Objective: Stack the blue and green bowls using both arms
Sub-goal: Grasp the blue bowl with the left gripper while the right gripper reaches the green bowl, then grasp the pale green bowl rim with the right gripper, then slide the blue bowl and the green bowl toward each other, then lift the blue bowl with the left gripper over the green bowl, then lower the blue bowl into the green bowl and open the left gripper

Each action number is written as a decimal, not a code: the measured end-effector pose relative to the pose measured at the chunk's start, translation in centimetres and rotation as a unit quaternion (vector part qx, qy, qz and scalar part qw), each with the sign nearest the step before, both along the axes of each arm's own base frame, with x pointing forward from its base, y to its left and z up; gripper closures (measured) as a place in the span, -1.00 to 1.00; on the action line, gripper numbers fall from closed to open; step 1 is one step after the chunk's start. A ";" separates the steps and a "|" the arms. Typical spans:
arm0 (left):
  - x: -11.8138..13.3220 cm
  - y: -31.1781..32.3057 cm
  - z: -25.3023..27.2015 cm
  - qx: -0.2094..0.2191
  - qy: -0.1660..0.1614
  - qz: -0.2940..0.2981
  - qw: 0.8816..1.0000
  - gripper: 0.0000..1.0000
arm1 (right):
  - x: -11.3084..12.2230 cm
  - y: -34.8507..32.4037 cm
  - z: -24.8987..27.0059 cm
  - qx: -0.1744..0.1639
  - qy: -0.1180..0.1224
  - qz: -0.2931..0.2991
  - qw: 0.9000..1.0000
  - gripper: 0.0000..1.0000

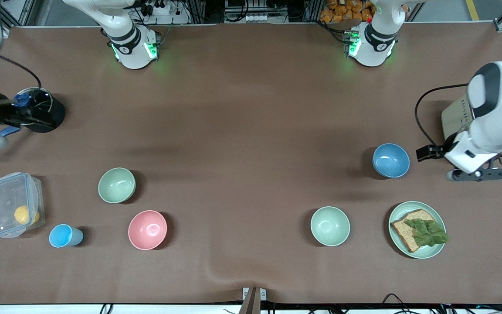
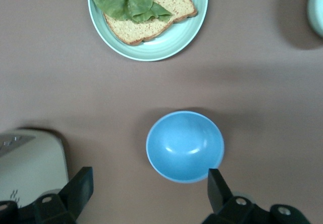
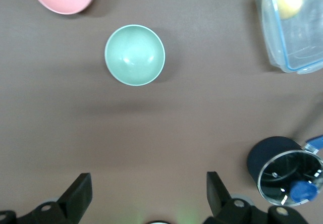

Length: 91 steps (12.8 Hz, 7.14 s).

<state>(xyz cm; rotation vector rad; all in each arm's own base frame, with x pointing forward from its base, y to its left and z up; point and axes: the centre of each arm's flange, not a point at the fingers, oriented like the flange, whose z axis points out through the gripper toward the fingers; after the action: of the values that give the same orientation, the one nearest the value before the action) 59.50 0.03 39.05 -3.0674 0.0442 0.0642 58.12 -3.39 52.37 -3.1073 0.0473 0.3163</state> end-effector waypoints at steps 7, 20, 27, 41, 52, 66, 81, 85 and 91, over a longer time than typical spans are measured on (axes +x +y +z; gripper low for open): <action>-2.9 1.9 -10.2 -0.008 0.011 0.004 1.000 -1.00 | 1.3 0.0 -17.5 -0.001 -0.006 -0.002 1.000 -1.00; -3.5 2.8 -16.7 -0.017 0.056 0.013 0.998 -0.28 | 3.9 -2.2 -33.4 0.038 -0.023 -0.081 0.996 -0.99; -3.6 2.9 -17.6 -0.018 0.063 0.013 0.998 0.51 | 4.3 -2.3 -33.4 0.042 -0.027 -0.082 0.995 0.67; 0.9 -6.1 -6.6 -0.049 0.039 -0.036 0.997 0.90 | 3.1 21.6 -23.1 0.067 -0.016 -0.107 0.992 0.88; -0.5 -17.7 -5.5 -0.076 0.061 -0.010 0.995 0.90 | -3.7 47.5 -32.0 0.107 -0.050 -0.275 0.954 0.88; -1.4 -30.6 -4.4 -0.105 0.058 0.059 0.991 0.90 | 2.8 38.8 -24.5 0.063 -0.005 -0.483 0.874 -1.00; -1.9 -39.1 -9.9 -0.137 0.043 0.067 0.987 0.90 | 1.5 42.1 -31.8 0.069 0.031 -0.586 0.806 -1.00; -2.2 -40.2 -12.0 -0.143 0.042 0.064 0.987 0.90 | 1.7 41.6 -32.2 0.063 0.036 -0.607 0.792 -1.00; -2.4 -40.6 -13.8 -0.143 0.046 0.064 0.987 0.90 | 1.9 41.5 -33.6 0.068 0.027 -0.616 0.785 -1.00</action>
<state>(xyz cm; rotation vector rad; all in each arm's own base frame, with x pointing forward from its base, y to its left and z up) 57.10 -40.59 25.23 -3.3489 -0.1520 0.2250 60.01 38.09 18.75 -2.2235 1.7883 0.2940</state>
